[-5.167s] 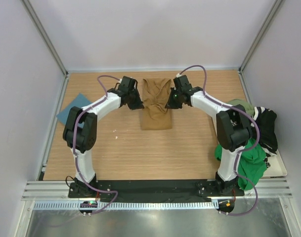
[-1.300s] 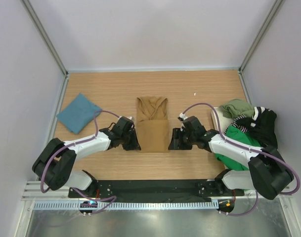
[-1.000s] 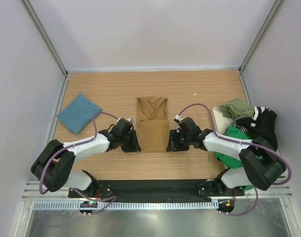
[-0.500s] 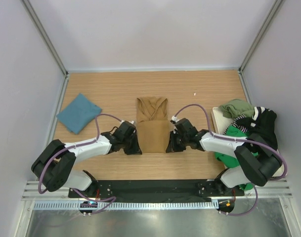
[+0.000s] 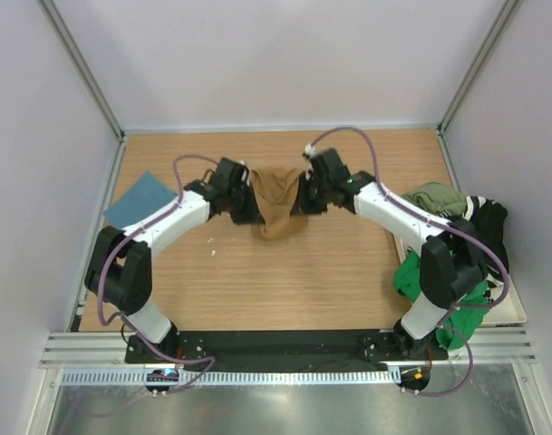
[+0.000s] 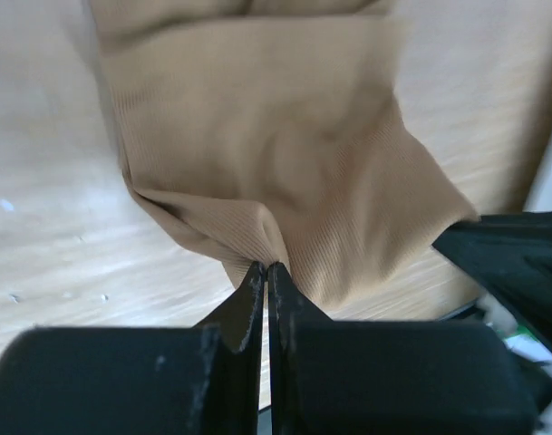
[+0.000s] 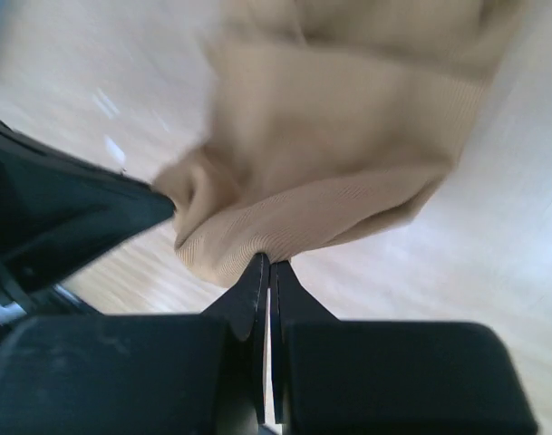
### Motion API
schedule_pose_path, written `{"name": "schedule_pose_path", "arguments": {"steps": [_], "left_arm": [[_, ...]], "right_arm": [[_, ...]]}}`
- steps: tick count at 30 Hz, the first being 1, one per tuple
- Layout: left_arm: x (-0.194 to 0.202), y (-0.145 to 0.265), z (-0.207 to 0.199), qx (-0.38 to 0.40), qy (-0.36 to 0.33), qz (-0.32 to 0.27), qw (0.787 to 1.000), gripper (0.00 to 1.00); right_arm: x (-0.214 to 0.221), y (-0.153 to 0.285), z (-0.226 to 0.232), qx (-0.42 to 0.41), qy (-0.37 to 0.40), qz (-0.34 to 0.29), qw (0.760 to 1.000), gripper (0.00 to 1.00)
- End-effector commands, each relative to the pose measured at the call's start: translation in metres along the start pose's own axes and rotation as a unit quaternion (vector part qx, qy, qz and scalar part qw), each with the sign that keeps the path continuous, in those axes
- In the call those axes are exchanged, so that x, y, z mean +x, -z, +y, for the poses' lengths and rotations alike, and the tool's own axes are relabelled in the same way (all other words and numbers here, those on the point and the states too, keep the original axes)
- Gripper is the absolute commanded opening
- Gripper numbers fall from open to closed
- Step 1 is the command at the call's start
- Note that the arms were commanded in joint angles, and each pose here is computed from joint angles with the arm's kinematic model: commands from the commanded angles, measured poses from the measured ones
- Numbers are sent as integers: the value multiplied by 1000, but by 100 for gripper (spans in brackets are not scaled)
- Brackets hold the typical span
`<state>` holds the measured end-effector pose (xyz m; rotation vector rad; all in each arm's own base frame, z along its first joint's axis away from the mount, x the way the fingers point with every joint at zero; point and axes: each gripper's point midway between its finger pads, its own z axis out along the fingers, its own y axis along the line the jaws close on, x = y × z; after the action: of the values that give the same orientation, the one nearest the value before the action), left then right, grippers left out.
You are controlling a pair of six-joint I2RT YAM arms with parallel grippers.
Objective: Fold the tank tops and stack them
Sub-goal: Fold the tank top
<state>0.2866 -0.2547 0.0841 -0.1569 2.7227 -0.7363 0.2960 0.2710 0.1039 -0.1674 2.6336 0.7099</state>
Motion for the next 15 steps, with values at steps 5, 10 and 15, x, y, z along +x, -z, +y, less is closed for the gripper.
{"name": "schedule_pose_path", "arguments": {"steps": [5,10,15], "left_arm": [[-22,99,-50,35,-52,-84,994,0],[87,44,5,31,-10,-10,999,0],[148,41,17,26,-21,-1,999,0]], "right_arm": [[-25,64,28,-15,16,-65,998,1],[64,35,-6,-36,-31,-22,999,1],[113,43,-15,-32,-44,-5,998,1]]}}
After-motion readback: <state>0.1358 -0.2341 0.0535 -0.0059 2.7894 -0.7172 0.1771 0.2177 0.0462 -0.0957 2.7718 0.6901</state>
